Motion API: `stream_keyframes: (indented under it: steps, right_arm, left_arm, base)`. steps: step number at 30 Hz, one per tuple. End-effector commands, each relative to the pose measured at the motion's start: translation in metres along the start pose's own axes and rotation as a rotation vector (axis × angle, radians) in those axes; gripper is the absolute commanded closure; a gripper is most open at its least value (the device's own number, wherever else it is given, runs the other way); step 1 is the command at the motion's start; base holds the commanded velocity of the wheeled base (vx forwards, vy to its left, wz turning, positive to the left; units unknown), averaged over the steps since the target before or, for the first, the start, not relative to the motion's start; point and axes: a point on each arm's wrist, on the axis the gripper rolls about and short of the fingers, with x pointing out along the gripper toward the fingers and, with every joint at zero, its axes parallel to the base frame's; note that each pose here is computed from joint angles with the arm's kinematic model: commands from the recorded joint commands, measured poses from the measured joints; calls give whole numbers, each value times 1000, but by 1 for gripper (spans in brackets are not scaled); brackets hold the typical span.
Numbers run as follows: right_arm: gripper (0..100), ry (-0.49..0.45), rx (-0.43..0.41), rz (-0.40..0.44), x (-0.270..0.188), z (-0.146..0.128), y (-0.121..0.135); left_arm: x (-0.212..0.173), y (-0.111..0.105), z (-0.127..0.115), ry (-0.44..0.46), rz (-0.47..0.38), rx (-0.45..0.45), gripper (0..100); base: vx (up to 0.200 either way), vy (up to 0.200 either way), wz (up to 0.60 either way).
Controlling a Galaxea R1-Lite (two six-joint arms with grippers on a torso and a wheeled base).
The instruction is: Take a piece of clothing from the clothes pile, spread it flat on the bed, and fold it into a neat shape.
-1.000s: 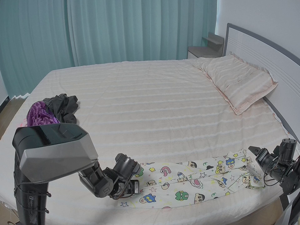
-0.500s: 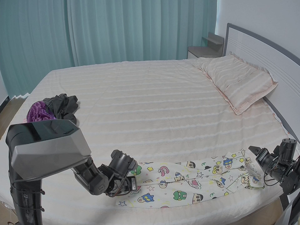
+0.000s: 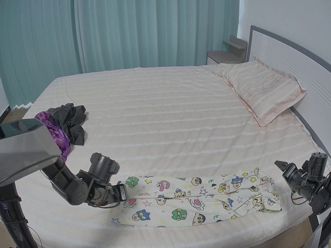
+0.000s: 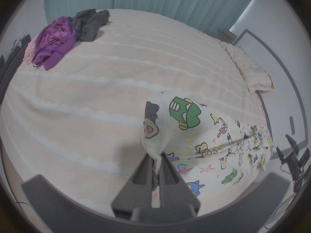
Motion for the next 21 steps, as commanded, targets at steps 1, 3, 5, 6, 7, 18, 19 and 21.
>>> stream_keyframes:
  steps: [1,3,5,6,7,18,19,21]
  right_arm:
    - [0,12,1,-10,-3,-2,-2]
    - [0,12,1,-10,-3,-2,-2]
    - [0,12,1,-10,-3,-2,-2]
    - [0,12,1,-10,-3,-2,-2]
    - [0,12,1,-10,-3,-2,-2]
    - [0,13,1,-9,-3,-2,-2]
    - [0,13,1,-9,-3,-2,-2]
    - [0,12,2,-10,-3,-2,-2]
  left_arm:
    - [-32,31,17,-53,-21,-88,100]
    - [-34,35,18,-58,-22,-98,100]
    - [-45,56,23,-71,-16,-134,100]
    - [-49,63,24,-77,-13,-144,100]
    - [-51,65,25,-80,-13,-150,100]
    - [-96,139,45,-173,12,-277,100]
    - [-101,143,46,-180,11,-286,100]
    - [-116,156,53,-211,12,-308,100]
  base:
    - [0,0,0]
    - [0,0,0]
    - [0,0,0]
    - [0,0,0]
    - [0,0,0]
    - [0,0,0]
    - [0,0,0]
    - [0,0,0]
